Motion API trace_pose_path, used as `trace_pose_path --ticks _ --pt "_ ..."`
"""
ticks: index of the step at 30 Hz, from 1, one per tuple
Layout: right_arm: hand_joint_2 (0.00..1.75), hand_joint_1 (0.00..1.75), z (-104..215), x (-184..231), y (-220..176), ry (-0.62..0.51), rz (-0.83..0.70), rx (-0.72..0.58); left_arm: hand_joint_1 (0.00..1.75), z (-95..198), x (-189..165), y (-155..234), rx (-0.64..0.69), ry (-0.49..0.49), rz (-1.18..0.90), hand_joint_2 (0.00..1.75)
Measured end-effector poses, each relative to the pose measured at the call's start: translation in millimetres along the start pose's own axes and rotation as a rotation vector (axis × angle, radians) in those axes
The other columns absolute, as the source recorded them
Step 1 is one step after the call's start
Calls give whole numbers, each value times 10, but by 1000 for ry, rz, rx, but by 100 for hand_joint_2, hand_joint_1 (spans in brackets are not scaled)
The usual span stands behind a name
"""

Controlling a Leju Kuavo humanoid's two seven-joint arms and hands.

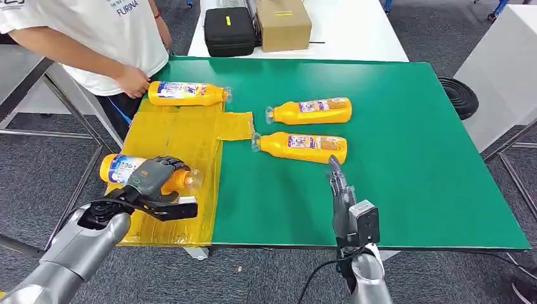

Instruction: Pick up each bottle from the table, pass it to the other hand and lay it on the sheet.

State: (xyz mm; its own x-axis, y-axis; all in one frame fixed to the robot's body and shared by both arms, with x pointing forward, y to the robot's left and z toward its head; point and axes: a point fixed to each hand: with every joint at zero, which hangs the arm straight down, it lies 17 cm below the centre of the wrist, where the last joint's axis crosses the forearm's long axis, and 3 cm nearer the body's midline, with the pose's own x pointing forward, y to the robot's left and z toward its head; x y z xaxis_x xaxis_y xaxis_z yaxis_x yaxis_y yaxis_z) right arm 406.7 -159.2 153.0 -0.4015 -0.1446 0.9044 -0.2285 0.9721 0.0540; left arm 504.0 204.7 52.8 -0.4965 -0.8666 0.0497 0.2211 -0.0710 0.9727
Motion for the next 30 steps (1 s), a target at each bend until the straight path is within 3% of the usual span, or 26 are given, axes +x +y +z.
trace_pose_path --ticks 25,27,30 --pt "0 0 28 2 -59 1 -7 -15 175 -3 232 -263 -101 -90 31 175" --pt "0 0 26 2 -61 0 -7 -15 166 -4 253 -276 -117 -104 39 175" --pt "0 0 -1 9 -72 -4 -6 -19 124 -19 262 -276 -138 -121 44 175"
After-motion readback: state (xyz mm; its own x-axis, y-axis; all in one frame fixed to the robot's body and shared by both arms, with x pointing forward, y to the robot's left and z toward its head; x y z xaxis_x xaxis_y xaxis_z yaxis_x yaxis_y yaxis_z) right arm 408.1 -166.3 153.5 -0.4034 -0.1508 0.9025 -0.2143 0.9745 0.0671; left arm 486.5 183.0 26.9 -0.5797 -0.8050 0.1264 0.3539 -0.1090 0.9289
